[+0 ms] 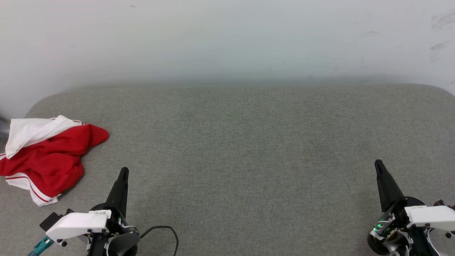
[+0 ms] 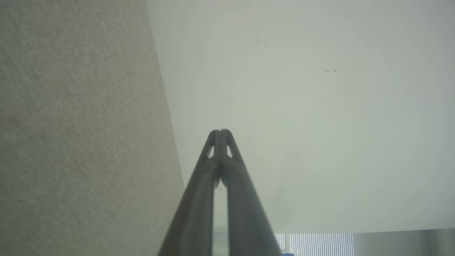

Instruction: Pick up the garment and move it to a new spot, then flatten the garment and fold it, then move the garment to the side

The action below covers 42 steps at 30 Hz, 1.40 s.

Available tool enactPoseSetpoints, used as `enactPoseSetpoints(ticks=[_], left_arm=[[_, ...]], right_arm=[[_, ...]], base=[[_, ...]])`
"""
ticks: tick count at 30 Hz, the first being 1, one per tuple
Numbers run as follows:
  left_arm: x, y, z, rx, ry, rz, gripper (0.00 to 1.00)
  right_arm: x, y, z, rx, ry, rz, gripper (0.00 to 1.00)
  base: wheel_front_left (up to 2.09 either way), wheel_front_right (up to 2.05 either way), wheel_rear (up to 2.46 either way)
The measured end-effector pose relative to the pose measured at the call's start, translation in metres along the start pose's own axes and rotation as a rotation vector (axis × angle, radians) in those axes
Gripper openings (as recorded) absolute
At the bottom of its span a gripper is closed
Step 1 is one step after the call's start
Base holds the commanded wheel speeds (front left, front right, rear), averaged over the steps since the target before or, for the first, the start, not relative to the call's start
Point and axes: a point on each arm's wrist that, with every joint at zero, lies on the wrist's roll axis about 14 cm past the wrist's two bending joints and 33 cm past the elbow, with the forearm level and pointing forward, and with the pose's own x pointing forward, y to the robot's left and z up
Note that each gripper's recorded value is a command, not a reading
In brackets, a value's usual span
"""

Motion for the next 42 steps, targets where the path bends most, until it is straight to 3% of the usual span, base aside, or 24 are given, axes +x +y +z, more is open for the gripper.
enactPoseSetpoints(ticks=[42], left_arm=[[0.0000,0.0000,0.0000,0.000,0.000,0.000,0.00]], right_arm=[[0.0000,0.0000,0.0001,0.000,0.000,0.000,0.00]], base=[[0.00,0.00,0.00]])
